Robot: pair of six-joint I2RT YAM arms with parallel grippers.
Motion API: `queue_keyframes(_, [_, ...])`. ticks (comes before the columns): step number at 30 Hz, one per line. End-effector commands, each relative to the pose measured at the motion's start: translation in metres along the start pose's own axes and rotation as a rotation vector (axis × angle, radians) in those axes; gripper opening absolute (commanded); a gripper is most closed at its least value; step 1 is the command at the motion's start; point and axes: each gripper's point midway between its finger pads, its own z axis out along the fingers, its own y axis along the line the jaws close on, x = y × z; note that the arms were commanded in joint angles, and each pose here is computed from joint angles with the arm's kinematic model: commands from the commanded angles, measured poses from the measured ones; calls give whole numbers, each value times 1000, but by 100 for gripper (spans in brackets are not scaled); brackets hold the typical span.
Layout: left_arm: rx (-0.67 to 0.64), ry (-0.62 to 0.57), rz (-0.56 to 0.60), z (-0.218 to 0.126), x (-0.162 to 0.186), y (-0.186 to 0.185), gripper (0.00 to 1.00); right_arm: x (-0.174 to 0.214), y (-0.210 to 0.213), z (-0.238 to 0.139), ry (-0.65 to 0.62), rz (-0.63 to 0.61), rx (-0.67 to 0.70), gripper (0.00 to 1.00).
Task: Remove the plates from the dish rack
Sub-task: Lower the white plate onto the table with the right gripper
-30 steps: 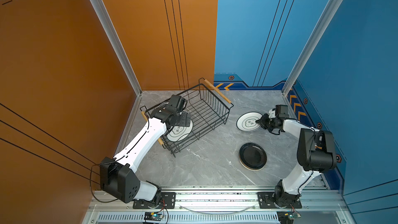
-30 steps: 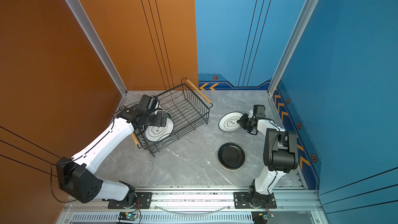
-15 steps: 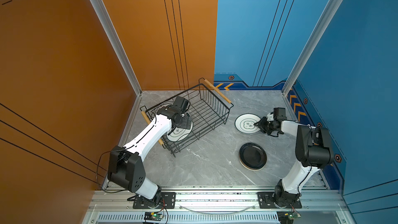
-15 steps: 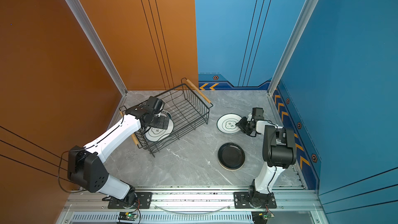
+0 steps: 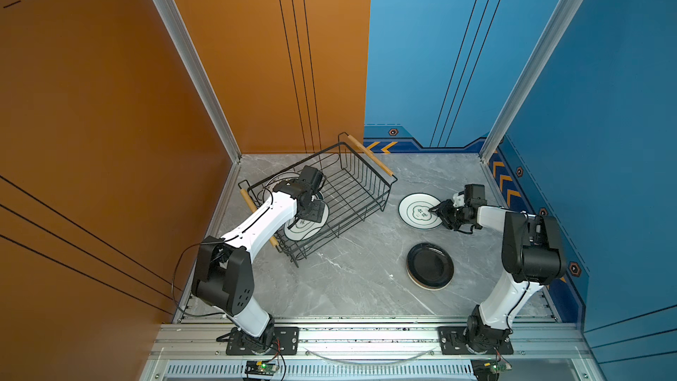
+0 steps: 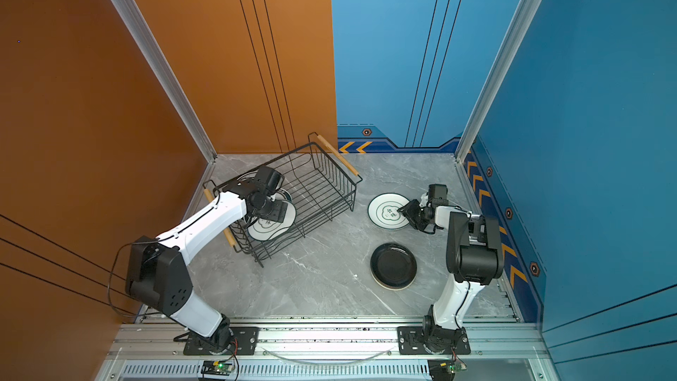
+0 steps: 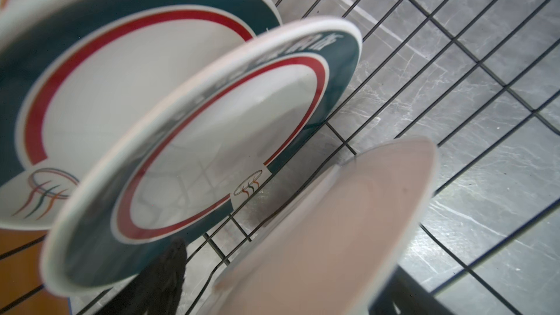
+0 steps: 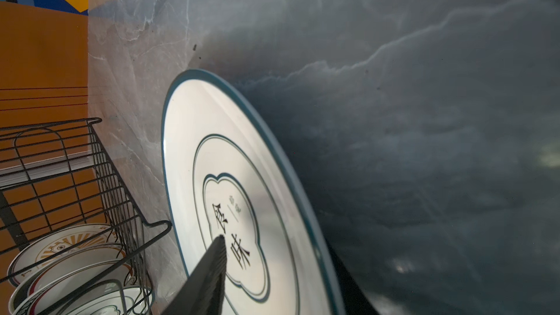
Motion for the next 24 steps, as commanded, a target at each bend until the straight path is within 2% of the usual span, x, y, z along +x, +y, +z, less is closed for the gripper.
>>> queue_keyframes(1, [-15,10,5,0,-1,6,80,15,-26,10,40,36,70,52])
queue_keyframes(5, [-8,20,-4,4,0,6,72,16,-27,9,37,37,79,60])
queue_keyframes(12, [-22,37,-4,8,6,10,57,15,-30,6,29,38,100,68])
queue_keyframes(24, [-24,56,1,13,9,9,37,17,-31,-3,16,36,109,69])
